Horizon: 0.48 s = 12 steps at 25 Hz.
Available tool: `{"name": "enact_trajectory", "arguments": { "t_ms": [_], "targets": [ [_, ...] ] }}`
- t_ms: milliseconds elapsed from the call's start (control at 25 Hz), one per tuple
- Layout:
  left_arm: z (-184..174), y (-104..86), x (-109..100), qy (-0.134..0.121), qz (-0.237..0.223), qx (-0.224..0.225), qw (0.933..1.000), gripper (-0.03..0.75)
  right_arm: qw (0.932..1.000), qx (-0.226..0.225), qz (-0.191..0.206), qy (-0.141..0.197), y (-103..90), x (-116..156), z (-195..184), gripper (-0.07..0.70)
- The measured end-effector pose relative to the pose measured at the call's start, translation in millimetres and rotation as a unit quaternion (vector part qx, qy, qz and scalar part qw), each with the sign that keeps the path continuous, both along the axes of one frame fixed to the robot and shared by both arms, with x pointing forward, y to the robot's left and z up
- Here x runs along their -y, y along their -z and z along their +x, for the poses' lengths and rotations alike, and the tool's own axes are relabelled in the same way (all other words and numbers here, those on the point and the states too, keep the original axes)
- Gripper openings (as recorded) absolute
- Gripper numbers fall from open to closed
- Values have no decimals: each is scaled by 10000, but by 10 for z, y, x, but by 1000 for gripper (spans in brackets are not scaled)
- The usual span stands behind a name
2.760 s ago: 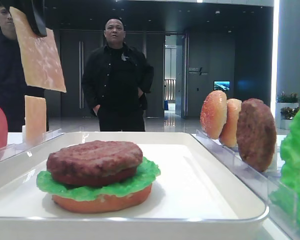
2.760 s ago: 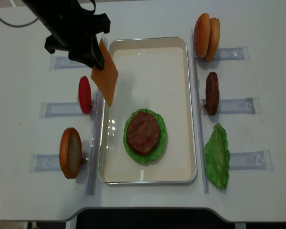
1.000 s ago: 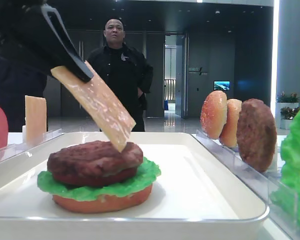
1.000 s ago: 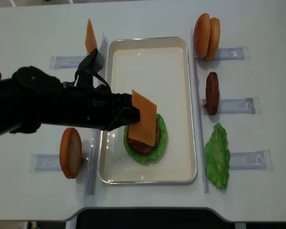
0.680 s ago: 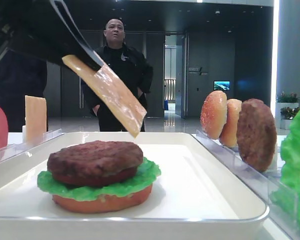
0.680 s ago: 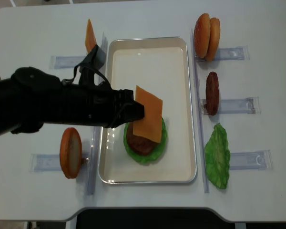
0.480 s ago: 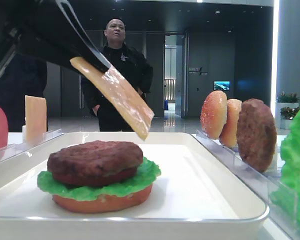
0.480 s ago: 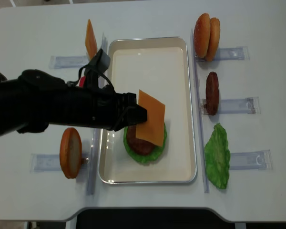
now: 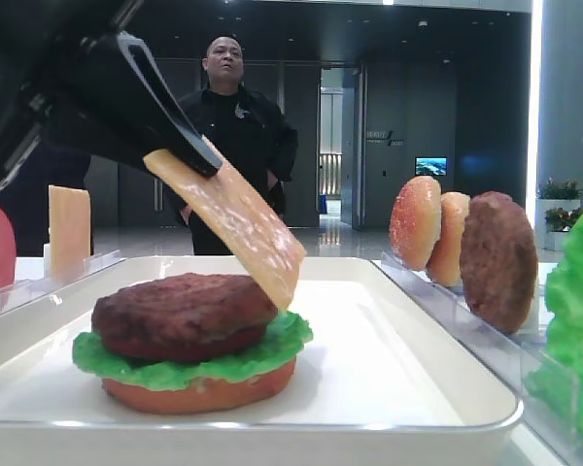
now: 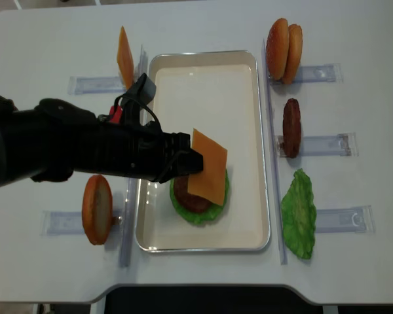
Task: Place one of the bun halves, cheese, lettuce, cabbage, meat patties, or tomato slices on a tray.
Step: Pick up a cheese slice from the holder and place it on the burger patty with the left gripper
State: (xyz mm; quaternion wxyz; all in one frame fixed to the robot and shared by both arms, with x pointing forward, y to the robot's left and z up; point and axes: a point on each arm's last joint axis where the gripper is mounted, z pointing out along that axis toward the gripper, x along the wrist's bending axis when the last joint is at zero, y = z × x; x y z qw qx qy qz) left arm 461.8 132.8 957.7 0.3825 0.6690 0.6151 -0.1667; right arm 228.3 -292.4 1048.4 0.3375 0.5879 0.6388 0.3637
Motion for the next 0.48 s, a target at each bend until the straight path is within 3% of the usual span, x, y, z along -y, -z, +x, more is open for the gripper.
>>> {"name": "enact_trajectory", "arguments": {
  "t_ms": [480],
  "targets": [
    [10,21,-20,39,184,110,9998,34,10000,0,0,0,0,0,0,398]
  ]
}}
